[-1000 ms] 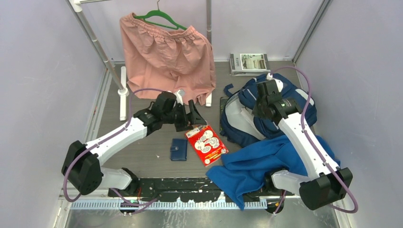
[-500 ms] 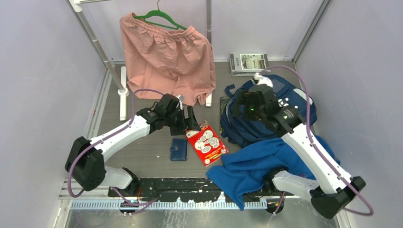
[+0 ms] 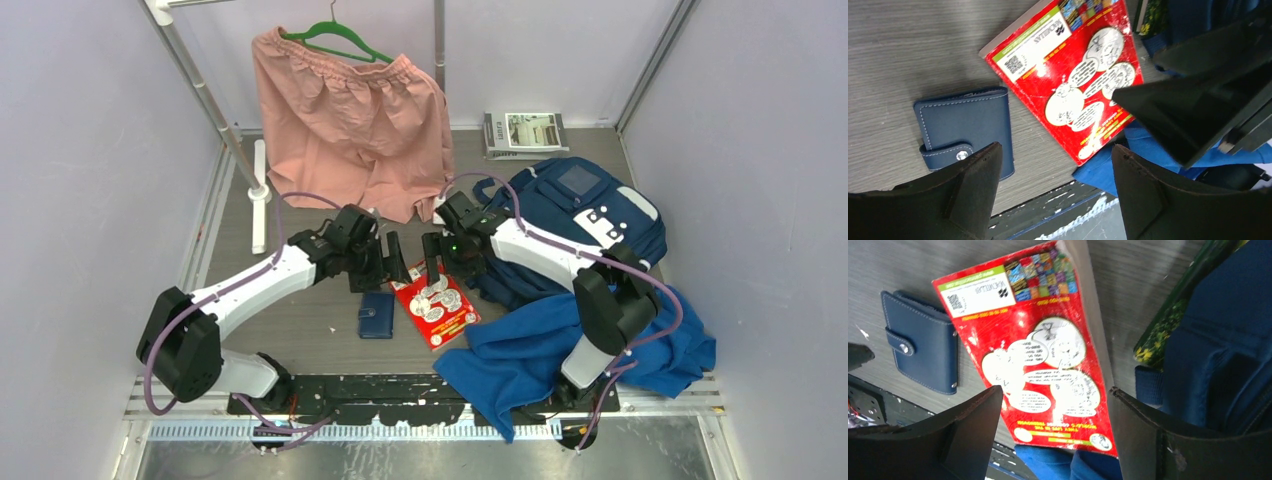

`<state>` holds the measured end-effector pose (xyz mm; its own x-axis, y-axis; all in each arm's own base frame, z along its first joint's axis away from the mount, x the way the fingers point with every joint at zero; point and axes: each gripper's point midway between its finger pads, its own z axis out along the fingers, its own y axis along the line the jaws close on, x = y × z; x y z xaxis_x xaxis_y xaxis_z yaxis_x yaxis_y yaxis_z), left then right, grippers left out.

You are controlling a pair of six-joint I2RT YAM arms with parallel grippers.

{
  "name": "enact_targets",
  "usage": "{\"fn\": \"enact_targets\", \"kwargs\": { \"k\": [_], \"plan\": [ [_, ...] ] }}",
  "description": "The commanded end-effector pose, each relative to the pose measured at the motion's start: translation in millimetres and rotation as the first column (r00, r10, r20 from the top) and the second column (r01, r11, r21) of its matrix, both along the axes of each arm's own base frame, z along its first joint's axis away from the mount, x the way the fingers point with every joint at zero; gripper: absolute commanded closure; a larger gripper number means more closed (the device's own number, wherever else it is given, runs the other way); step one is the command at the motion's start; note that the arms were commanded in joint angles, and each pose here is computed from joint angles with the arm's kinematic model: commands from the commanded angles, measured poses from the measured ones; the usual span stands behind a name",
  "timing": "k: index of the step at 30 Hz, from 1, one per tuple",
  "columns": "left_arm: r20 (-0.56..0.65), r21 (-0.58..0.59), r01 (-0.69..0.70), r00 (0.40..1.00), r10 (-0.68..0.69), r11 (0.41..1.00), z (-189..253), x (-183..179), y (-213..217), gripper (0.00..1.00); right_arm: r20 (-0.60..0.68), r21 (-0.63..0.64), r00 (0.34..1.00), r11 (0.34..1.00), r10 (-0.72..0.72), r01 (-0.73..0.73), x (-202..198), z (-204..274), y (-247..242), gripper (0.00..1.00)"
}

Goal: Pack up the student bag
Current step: Pick up the book from the center of the board.

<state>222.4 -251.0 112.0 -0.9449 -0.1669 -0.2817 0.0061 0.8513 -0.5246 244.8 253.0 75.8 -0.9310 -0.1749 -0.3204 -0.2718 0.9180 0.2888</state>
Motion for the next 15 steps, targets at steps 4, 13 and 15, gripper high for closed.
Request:
{"fn": "enact_targets", "kwargs": {
  "k": [4, 13, 15],
  "plan": [
    [0.031, -0.030, -0.009, 0.999, 0.010, 1.000, 6.4, -6.1, 6.1, 0.20, 0.005, 0.064, 1.000, 0.998, -0.030, 0.030, 30.3, -19.3, -9.1, 0.19],
    [0.024, -0.026, -0.033, 0.999, 0.034, 0.999, 6.0, -0.3, 15.6, 0.20, -0.087, 0.085, 0.994, 0.995, 0.067, -0.060, 3.3, -54.4, 5.1, 0.24],
    [0.024, -0.026, -0.038, 0.999, 0.039, 0.999, 6.2, 0.9, 18.4, 0.20, -0.085, 0.083, 0.994, 0.994, 0.073, -0.066, 2.2, -58.0, 8.7, 0.28]
  ]
}}
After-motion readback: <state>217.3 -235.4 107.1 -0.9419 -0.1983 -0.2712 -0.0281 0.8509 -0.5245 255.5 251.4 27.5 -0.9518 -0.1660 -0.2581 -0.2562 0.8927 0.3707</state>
